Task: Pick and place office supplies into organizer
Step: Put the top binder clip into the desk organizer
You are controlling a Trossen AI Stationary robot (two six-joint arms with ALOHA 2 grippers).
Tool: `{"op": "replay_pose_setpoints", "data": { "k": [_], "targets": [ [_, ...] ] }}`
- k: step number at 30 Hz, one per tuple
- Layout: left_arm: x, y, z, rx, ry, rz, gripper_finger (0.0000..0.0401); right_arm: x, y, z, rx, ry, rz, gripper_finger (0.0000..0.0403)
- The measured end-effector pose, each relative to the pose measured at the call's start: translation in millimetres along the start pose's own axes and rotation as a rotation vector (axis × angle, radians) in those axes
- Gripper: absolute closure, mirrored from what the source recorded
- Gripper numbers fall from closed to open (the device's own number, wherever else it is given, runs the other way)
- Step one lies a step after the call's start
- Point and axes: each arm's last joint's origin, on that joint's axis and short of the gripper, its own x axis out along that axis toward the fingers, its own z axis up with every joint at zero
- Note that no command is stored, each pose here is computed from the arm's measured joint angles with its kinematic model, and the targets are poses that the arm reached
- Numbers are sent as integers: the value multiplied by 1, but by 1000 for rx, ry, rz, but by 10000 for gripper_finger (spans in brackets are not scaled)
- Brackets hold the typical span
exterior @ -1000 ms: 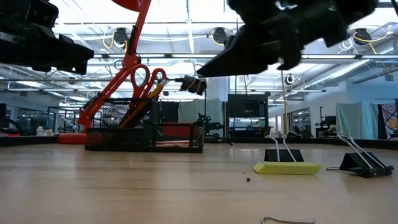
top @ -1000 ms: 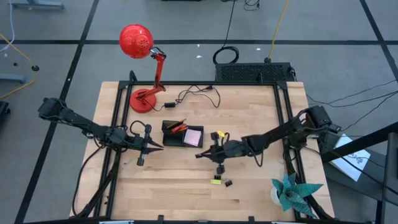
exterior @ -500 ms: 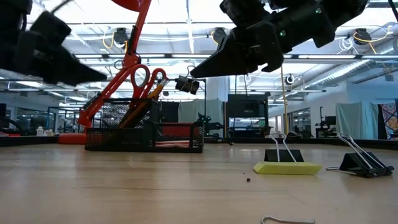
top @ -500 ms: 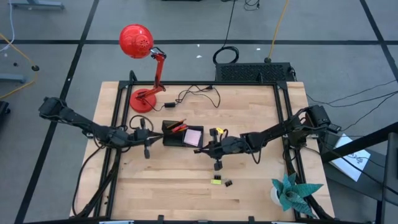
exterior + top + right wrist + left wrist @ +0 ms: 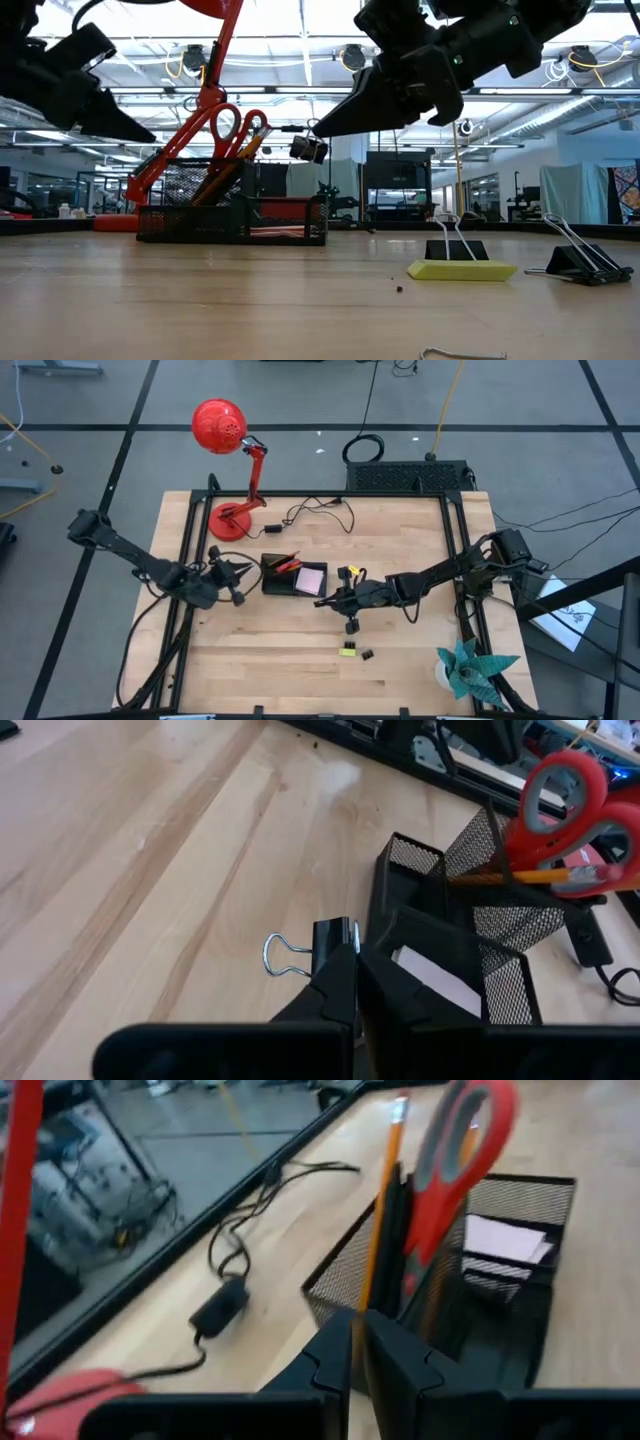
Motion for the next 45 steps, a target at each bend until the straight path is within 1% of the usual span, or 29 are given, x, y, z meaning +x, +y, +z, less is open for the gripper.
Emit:
{"op": "replay_pose_setpoints", "data": {
  "k": [5,9,11,14,20,25,27,32,35,39,41,45],
  "targets": [
    [7,5,-12,-79,69,54,364,0,0,1,3,-5,-1,403],
    [17,6,-22,-124,125,38,364,0,-1,2,5,-24,-7,403],
    [22,5,-26,-126,148,29,364,0,-1,3,0,-29,-8,403],
    [29,3,-28,-145,162,-3,364,0,-1,3,-1,-29,-8,403],
    [44,-5,-23,-115,135,-62,364,0,-1,3,-5,-28,-8,403],
    [54,-9,-27,-115,173,-119,364,0,-1,1,-8,-14,-5,403],
    [56,-11,-28,-117,175,-124,364,0,-1,1,-8,-13,-5,403],
    [61,-19,-24,-100,161,-209,364,0,-1,1,-8,-12,-6,403],
    [63,-21,-23,-92,133,-223,364,0,-1,1,-7,-13,-6,403],
    [64,-23,-24,-82,141,-245,364,0,-1,1,-7,-12,-7,403],
    [64,-23,-24,-63,147,-246,364,0,-1,1,-7,-11,-9,403],
    [60,-23,-20,-6,112,-264,364,1,-5,0,-1,-8,-15,403]
  ]
}}
